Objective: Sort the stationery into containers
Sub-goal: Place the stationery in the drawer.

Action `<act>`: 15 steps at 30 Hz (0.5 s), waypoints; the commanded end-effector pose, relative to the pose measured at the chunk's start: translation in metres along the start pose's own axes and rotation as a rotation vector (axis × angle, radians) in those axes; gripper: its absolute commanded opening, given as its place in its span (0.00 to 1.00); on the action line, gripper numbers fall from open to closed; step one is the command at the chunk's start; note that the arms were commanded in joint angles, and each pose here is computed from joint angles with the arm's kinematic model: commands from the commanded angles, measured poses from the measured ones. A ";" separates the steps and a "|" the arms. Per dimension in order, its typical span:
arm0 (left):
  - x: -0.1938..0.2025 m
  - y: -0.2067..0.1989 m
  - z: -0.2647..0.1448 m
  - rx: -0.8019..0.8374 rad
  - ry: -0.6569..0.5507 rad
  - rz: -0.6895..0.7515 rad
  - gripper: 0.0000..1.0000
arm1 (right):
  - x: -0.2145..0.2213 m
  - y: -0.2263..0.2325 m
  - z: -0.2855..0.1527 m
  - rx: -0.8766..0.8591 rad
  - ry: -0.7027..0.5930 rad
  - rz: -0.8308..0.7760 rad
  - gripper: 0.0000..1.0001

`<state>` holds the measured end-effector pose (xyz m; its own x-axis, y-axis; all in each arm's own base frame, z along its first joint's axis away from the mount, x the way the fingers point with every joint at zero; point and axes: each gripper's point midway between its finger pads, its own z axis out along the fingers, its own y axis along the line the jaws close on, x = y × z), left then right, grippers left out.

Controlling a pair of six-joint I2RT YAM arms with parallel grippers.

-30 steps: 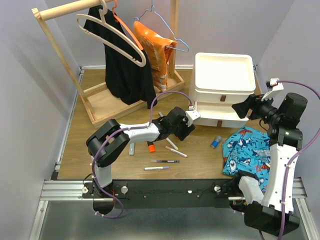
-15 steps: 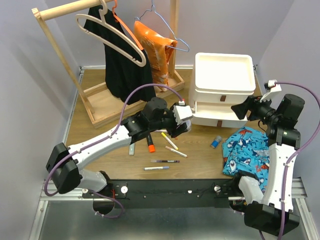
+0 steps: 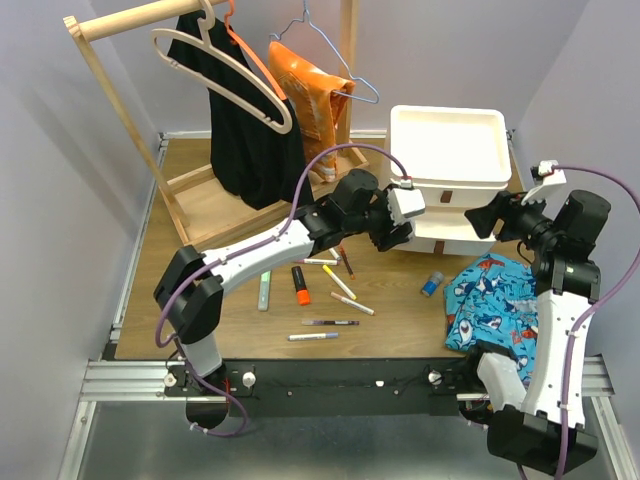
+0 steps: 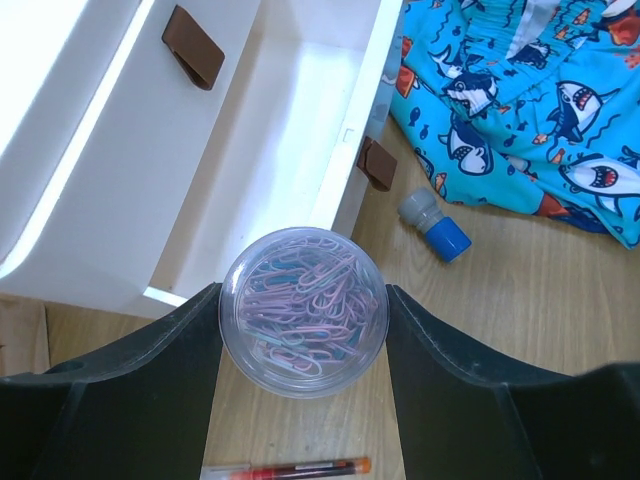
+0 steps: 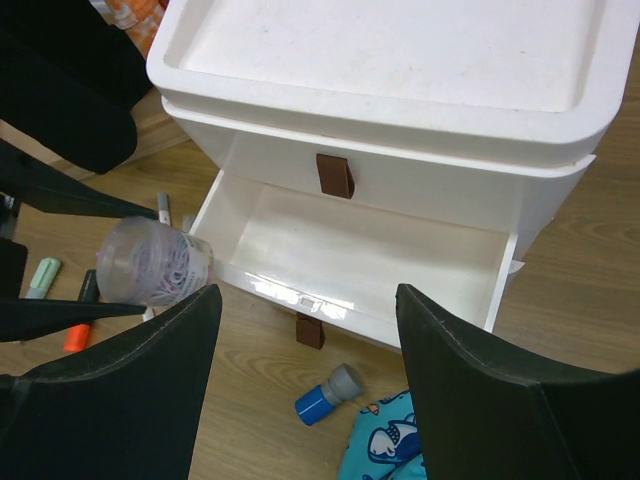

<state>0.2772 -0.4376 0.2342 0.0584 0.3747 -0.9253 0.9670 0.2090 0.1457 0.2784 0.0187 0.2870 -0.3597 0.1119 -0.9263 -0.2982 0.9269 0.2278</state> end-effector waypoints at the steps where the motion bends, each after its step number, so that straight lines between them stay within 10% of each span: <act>1: -0.014 0.008 0.015 -0.014 -0.039 0.003 0.54 | 0.004 -0.003 -0.003 0.034 0.002 0.003 0.78; 15: -0.035 0.030 0.032 -0.079 -0.080 -0.030 0.53 | 0.011 -0.006 0.000 0.036 0.020 -0.001 0.78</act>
<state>0.2983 -0.4621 0.2395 0.0381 0.3462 -0.9374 0.9617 0.2420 0.1285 0.2766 0.0165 0.2883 -0.3526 0.1079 -0.9295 -0.2839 0.9342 0.2161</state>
